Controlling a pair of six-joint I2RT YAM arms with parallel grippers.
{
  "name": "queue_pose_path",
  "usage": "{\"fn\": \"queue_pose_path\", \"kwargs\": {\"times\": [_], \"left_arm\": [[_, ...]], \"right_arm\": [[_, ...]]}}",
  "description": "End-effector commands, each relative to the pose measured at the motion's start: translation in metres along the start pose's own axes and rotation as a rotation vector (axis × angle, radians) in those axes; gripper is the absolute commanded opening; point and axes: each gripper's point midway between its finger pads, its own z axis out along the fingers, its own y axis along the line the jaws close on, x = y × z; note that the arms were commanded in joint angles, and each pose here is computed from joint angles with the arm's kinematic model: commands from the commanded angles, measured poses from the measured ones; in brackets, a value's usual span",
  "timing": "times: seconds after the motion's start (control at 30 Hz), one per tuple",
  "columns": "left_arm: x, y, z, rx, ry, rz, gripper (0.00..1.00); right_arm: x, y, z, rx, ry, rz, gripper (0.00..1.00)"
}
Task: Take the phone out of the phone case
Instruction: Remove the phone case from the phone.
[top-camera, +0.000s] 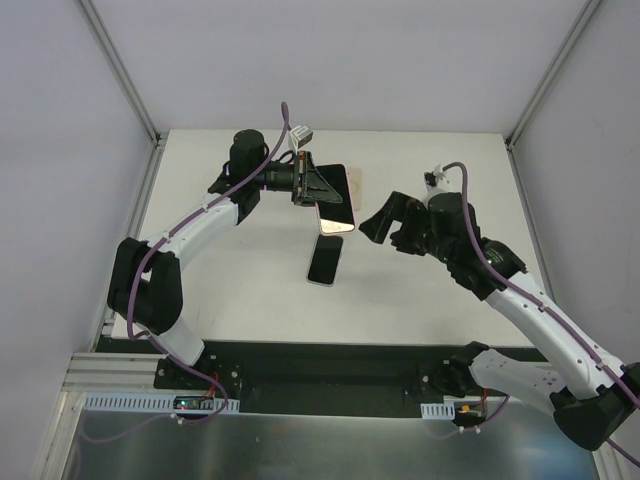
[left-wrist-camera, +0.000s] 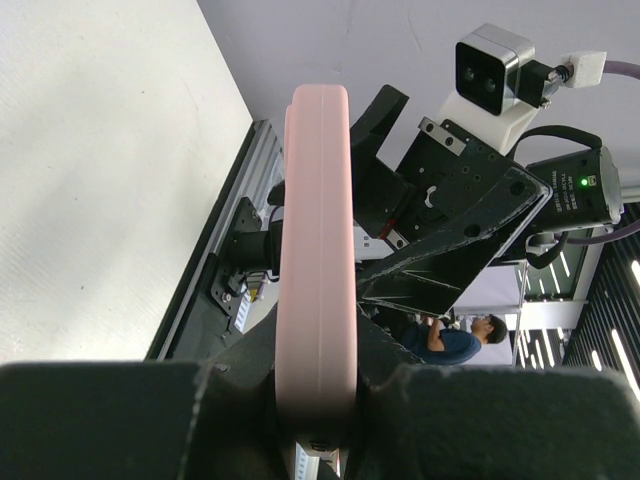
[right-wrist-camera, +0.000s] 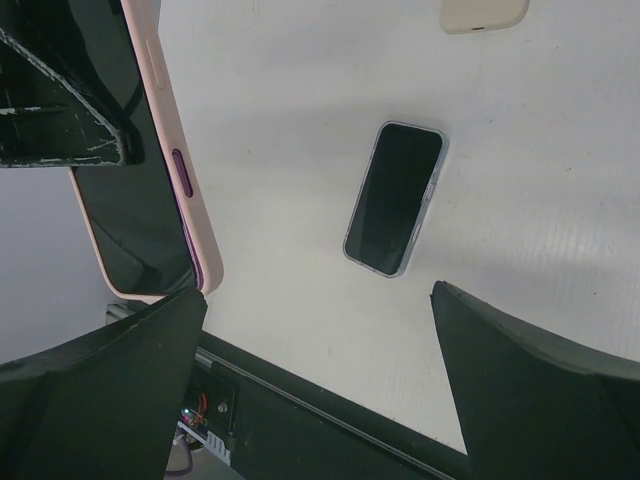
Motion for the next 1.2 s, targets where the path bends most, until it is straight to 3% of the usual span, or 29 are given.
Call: {"fn": "queue_pose_path", "kwargs": {"times": [0.0, 0.37, 0.87, 1.07, 1.17], "left_arm": [[0.000, -0.027, -0.001, 0.061, 0.021, 0.116, 0.00], [0.001, -0.029, 0.001, 0.062, 0.022, 0.122, 0.00], [0.002, -0.056, 0.002, 0.092, 0.031, 0.168, 0.00], [0.008, -0.056, 0.005, 0.096, 0.050, 0.154, 0.00], [0.009, -0.054, 0.005, 0.094, 0.054, 0.141, 0.00]], "right_arm": [[-0.006, 0.010, 0.003, -0.033, -0.018, 0.005, 0.99], [0.001, 0.013, 0.008, -0.055, 0.014, -0.002, 0.99], [0.014, -0.022, 0.037, 0.090, 0.039, -0.031, 0.99], [0.011, -0.012, 0.048, 0.006, 0.041, 0.015, 0.99], [0.005, 0.012, 0.051, -0.183, 0.055, 0.096, 1.00]]}}
